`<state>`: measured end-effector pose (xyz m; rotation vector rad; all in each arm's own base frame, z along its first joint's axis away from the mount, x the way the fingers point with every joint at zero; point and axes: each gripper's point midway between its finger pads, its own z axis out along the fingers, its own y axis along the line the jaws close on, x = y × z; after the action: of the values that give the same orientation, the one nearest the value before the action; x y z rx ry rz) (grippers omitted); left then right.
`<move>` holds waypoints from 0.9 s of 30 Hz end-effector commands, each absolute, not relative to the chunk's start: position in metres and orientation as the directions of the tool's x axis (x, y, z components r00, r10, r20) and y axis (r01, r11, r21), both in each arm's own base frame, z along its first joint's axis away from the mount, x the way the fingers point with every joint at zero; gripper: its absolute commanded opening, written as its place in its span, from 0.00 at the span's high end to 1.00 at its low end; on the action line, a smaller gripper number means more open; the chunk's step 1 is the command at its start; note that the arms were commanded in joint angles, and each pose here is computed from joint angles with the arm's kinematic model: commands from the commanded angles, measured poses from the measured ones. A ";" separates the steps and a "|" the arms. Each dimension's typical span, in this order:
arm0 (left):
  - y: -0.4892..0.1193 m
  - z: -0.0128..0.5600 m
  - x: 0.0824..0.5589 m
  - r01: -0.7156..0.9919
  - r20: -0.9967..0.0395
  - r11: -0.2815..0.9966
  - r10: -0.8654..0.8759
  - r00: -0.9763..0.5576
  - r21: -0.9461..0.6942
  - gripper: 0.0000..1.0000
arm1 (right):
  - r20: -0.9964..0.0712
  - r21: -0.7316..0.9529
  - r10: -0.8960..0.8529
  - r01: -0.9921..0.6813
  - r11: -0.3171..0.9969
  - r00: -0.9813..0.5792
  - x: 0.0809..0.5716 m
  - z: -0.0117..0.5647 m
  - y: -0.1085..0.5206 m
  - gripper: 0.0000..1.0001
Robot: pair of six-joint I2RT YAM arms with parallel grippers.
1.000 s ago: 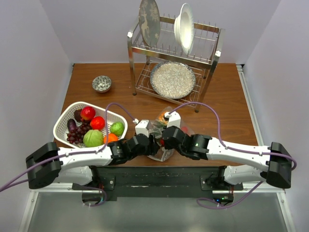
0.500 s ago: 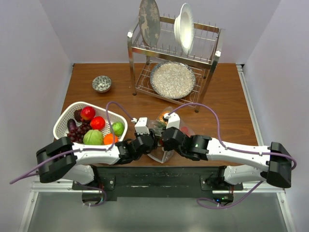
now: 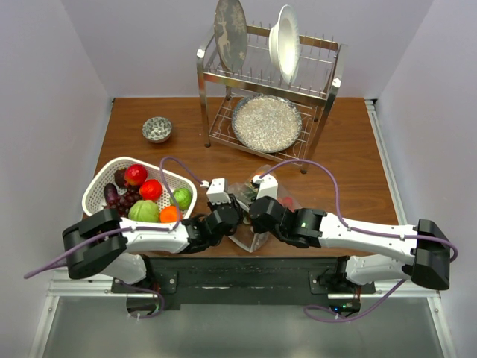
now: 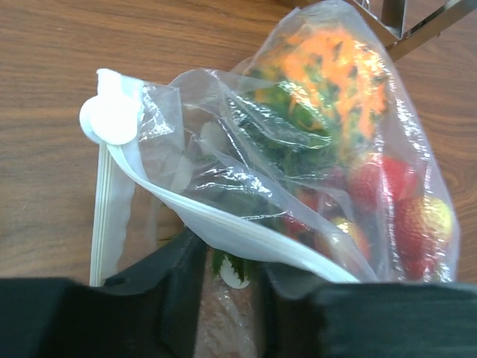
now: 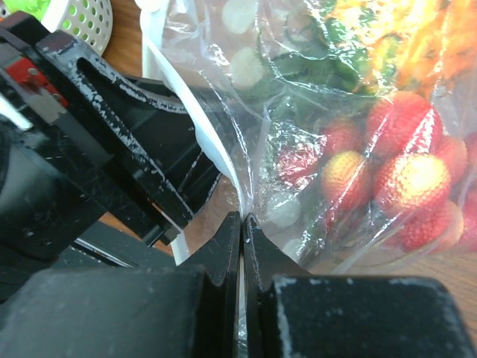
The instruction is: Open the zip-top bag and remove the fake food
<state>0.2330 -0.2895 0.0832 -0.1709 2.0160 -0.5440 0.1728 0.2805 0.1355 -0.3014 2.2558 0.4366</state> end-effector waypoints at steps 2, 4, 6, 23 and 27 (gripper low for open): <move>-0.294 0.096 0.249 0.098 -0.834 0.893 -0.364 -0.415 -0.439 0.86 | -0.772 0.232 -0.036 -0.333 0.914 -0.635 0.176 0.151 0.281 1.00; -0.296 0.099 0.247 0.112 -0.840 0.900 -0.341 -0.421 -0.422 1.00 | -0.776 0.215 -0.040 -0.324 0.921 -0.629 0.178 0.152 0.278 1.00; -0.299 0.115 0.247 0.145 -0.845 0.892 -0.338 -0.415 -0.428 1.00 | -0.789 0.199 -0.038 -0.314 0.928 -0.613 0.182 0.158 0.275 1.00; -0.324 0.233 0.214 0.412 -0.841 0.788 -0.233 -0.488 -0.457 1.00 | -0.855 0.124 -0.026 -0.254 0.959 -0.518 0.210 0.200 0.261 1.00; -0.331 0.245 0.204 0.456 -0.833 0.761 -0.195 -0.517 -0.461 1.00 | -0.860 0.141 0.001 -0.236 0.961 -0.510 0.216 0.207 0.253 1.00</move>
<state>0.2127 -0.3186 0.2024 0.1376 2.0004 -0.7079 0.2041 0.2627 0.1821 -0.2298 2.1457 0.2944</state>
